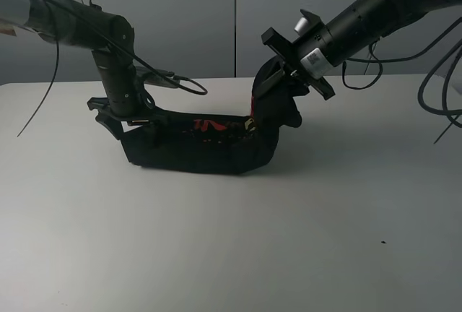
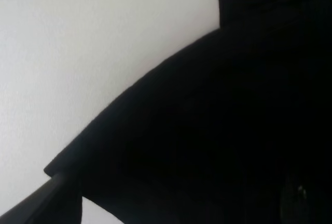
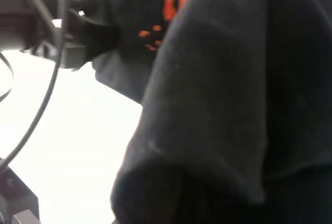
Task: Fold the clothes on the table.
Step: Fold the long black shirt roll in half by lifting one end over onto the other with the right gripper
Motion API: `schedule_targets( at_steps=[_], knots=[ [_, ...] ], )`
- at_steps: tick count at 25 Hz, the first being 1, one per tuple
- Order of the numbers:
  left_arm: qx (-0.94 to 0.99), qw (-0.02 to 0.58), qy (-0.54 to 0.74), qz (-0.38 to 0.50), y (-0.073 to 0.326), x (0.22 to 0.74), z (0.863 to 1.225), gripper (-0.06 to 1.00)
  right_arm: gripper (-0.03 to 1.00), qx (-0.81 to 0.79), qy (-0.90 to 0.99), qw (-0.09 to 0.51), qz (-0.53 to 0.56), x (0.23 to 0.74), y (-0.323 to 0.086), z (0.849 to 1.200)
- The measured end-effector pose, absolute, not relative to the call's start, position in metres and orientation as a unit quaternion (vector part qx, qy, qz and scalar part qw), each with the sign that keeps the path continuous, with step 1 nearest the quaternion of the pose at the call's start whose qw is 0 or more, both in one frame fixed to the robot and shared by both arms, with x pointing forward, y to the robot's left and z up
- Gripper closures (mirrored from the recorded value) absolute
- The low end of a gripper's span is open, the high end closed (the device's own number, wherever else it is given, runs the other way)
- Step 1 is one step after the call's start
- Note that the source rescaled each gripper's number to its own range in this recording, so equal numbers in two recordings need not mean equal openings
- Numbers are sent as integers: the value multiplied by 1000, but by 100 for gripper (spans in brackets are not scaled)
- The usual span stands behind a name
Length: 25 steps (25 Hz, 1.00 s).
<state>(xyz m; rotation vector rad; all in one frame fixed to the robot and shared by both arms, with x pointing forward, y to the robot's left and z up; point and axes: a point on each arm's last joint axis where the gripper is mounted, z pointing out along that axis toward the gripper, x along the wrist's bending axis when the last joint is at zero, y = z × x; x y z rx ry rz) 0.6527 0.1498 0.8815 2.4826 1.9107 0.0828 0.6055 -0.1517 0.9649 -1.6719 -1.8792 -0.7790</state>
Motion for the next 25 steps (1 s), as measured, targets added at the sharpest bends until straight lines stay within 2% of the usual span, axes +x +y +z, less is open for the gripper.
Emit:
schedule_targets(
  at_steps=[9,25],
  knots=[
    [792,4,610,26,150,653,882,-5,84,-579,-679,274,-360,615,-120,941],
    [792,2,610,25,150,652,881,-5,84,-605,-615,304,-403,618,-71,882]
  ],
)
